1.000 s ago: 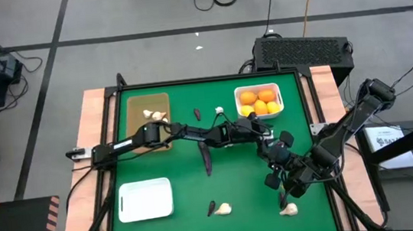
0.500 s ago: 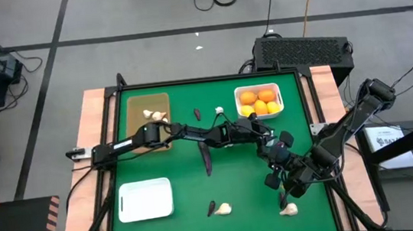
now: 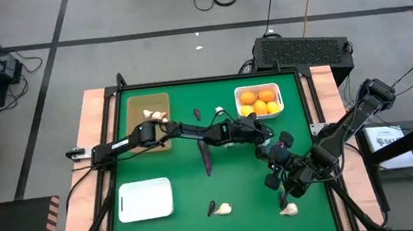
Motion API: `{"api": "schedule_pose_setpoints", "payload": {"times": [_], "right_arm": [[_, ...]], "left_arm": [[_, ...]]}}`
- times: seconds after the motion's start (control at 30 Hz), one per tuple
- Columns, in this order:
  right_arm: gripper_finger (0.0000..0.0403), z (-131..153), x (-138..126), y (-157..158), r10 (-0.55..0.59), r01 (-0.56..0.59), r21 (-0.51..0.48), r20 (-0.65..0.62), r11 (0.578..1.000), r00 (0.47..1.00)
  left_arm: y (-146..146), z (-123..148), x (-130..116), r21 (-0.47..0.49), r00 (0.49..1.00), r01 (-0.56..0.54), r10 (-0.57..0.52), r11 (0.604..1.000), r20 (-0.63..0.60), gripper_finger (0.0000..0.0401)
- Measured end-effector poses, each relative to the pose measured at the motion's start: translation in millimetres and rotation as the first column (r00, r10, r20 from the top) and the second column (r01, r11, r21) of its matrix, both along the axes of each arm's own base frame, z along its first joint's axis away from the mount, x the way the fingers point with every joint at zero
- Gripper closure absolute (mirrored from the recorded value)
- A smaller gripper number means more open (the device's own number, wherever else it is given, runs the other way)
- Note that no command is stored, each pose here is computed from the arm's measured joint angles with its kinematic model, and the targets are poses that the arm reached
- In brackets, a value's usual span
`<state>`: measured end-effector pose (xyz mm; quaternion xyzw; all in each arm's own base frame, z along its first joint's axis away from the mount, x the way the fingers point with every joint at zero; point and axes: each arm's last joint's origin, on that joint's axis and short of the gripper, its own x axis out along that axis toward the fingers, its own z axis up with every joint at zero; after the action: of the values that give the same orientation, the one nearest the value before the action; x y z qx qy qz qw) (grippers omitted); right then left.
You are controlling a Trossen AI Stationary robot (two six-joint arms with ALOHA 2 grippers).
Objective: Sort produce into baskets
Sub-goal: Put the white garlic into the orange bin
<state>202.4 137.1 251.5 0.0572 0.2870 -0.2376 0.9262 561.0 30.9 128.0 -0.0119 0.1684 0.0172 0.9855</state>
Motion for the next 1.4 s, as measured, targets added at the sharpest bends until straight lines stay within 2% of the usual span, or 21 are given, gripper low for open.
{"api": "schedule_pose_setpoints", "payload": {"times": [0.1, 0.3, 0.5, 0.63, 0.73, 0.77, 0.93, 1.07, 1.17, 1.27, 1.4], "right_arm": [[0.0403, 0, 0, 0, 0.002, -0.002, 0.004, 0.000, 1.000, 1.000], [0.0403, 0, 0, 1, 0.010, -0.010, 0.025, -0.009, 1.000, 1.000], [0.0403, -1, 0, 1, 0.008, -0.008, 0.027, -0.008, 1.000, 1.000], [0.0403, -1, 0, 1, 0.008, -0.008, 0.027, -0.009, 1.000, 1.000], [0.0403, -2, 0, 1, 0.008, -0.008, 0.027, -0.009, 1.000, 1.000], [0.0403, -3, -1, 1, 0.007, -0.006, 0.025, -0.013, 1.000, 1.000], [0.0403, -17, -5, -3, -0.008, 0.008, 0.014, -0.036, 1.000, 0.999], [0.0403, -26, -8, -6, -0.021, 0.022, 0.007, -0.055, 1.000, 0.998], [0.0403, -26, -8, -6, -0.024, 0.025, 0.006, -0.054, 1.000, 0.998], [0.0403, -26, -7, -7, -0.031, 0.031, -0.002, -0.047, 1.000, 0.998], [0.0403, -23, -2, -10, -0.078, 0.079, -0.020, 0.027, 0.997, 0.997]], "left_arm": [[0, 20, -8, -0.004, 0.996, 0.000, -0.001, 1.000, -0.090, 0.0386], [-2, 45, -29, 0.088, 0.949, 0.083, -0.052, 0.993, -0.312, 0.0386], [-5, 79, -61, 0.116, 0.853, 0.169, -0.087, 0.979, -0.515, 0.0386], [-5, 97, -87, 0.084, 0.779, 0.207, -0.112, 0.975, -0.617, 0.0386], [-3, 112, -109, 0.066, 0.758, 0.208, -0.118, 0.976, -0.641, 0.0386], [-1, 116, -120, 0.056, 0.743, 0.197, -0.112, 0.979, -0.660, 0.0386], [3, 133, -179, 0.042, 0.741, 0.115, -0.057, 0.992, -0.669, 0.0386], [6, 141, -231, 0.104, 0.743, -0.034, 0.095, 0.994, -0.663, 0.0386], [9, 142, -269, 0.166, 0.728, -0.172, 0.238, 0.971, -0.642, 0.0386], [11, 141, -302, 0.206, 0.710, -0.305, 0.366, 0.930, -0.602, 0.0386], [13, 127, -336, 0.211, 0.659, -0.438, 0.472, 0.874, -0.586, 0.0386]]}}
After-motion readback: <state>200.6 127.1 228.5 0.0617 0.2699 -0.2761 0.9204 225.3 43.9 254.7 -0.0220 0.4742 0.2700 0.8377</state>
